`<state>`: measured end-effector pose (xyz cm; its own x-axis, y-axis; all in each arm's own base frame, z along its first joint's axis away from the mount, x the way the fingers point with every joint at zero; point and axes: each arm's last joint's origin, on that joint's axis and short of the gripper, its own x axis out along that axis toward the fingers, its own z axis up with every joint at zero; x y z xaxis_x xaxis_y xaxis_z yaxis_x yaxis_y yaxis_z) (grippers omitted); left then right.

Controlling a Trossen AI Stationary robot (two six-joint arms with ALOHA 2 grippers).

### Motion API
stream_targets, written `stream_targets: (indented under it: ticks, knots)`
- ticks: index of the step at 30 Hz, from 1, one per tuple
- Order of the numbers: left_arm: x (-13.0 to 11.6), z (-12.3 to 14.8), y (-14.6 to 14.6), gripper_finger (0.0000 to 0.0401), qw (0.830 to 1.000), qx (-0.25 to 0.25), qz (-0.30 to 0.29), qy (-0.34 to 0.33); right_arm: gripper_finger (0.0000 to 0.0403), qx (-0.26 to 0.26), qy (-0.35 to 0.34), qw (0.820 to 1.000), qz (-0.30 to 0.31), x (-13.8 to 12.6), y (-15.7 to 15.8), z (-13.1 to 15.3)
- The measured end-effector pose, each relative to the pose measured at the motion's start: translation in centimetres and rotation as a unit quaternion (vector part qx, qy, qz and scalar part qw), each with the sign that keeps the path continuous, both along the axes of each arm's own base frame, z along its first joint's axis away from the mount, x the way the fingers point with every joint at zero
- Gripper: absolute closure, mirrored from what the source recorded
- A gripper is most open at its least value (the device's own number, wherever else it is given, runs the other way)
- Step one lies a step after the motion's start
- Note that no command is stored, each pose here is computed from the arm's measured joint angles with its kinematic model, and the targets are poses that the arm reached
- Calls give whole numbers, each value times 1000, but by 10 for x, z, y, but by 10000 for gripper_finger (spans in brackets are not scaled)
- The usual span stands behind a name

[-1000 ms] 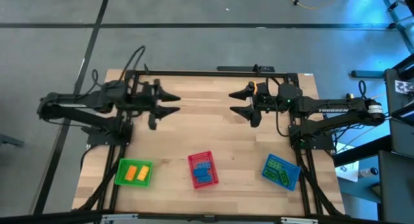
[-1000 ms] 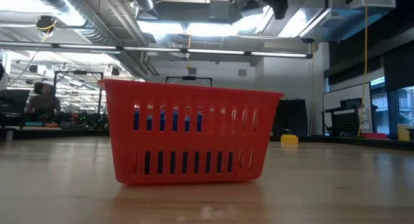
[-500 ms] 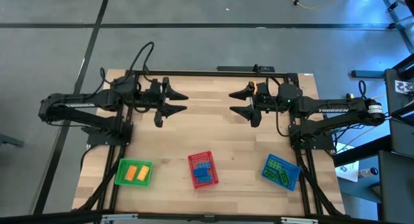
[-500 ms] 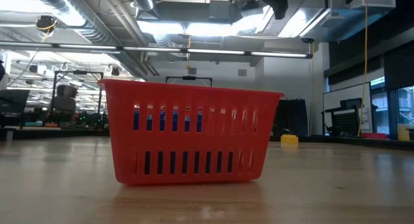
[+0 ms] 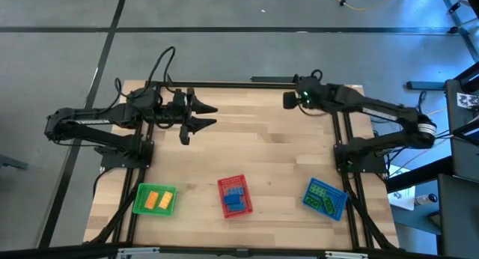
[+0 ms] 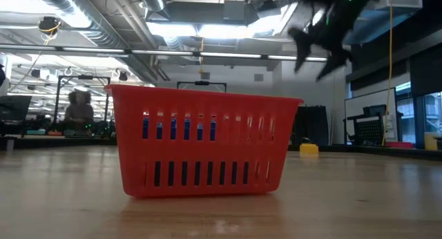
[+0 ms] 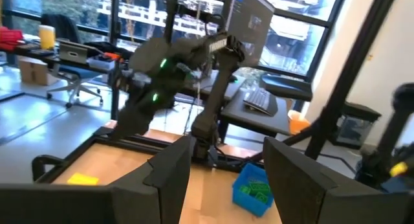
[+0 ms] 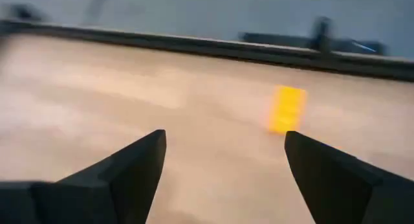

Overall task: Sort & place blocks by color
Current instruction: Put the yellow game piece into the green bin

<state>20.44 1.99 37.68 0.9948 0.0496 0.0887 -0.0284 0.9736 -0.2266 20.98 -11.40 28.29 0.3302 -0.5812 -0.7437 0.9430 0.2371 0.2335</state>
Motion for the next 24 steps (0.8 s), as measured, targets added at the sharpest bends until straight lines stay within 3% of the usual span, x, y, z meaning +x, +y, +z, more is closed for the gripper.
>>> stream_targets:
  ticks: [5,10,15,24]
  knots:
    - [0,1,1,217,1000,-1,15,-6,84,46,49,997,-39,1,-35,-56]
    - [0,1,1,217,1000,-3,23,-6,84,32,83,995,-49,9,-63,-97]
    - [0,1,2,217,999,-4,37,-6,84,14,109,992,-64,16,-81,-123]
    - [0,1,3,217,998,-18,57,-8,91,34,134,985,-107,18,-93,-159]
